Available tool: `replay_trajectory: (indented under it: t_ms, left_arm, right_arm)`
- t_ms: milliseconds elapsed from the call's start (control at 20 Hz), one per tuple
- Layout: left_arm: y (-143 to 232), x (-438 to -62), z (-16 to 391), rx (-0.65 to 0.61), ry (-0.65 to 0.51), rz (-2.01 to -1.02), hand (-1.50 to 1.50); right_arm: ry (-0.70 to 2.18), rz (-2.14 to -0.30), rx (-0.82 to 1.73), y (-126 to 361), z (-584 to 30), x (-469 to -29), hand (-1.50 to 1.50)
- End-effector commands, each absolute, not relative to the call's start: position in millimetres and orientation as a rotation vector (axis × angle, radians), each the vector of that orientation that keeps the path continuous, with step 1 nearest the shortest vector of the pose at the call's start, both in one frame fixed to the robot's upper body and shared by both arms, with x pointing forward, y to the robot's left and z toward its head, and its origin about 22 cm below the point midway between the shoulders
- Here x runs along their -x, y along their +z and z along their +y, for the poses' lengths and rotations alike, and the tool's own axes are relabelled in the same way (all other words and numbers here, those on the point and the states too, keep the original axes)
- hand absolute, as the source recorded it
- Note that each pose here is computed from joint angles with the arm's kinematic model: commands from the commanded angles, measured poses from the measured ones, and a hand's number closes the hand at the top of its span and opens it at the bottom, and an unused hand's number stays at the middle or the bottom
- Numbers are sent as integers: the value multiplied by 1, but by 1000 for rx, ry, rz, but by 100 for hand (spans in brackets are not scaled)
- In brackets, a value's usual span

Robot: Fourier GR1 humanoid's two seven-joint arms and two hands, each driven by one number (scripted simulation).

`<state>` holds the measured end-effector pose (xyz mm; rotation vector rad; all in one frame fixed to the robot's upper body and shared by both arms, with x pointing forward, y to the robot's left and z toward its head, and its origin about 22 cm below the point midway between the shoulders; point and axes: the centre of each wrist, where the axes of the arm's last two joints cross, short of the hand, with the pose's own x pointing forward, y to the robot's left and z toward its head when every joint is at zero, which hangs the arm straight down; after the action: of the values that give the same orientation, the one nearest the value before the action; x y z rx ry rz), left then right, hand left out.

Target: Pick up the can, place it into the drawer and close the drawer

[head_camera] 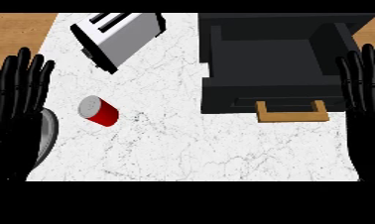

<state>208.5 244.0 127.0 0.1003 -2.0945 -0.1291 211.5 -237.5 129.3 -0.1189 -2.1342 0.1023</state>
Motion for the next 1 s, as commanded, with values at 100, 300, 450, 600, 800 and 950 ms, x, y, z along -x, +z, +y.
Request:
replay_trajectory:
  t_ms: [100, 300, 450, 600, 800, 950]
  left_arm:
    - [133, -217, 247, 305, -355, -2111, -150]
    - [103, -217, 261, 424, -544, -1778, -150]
    - [113, -218, 301, 450, -590, -1724, -150]
    - [119, -218, 331, 459, -603, -1701, -150]
    - [136, -219, 353, 484, -616, -1710, -150]
    - [122, -223, 349, 484, -576, -1689, -150]
  right_arm:
    - [81, -2138, 102, 130, -246, -212, -150]
    - [18, -1846, 143, 94, -251, -211, -150]
    - [7, -1812, 152, 92, -253, -196, -150]
    - [10, -1781, 142, 107, -259, -189, -150]
    - [22, -1782, 175, 97, -263, -199, -150]
    - [11, -1772, 163, 98, -273, -176, -150]
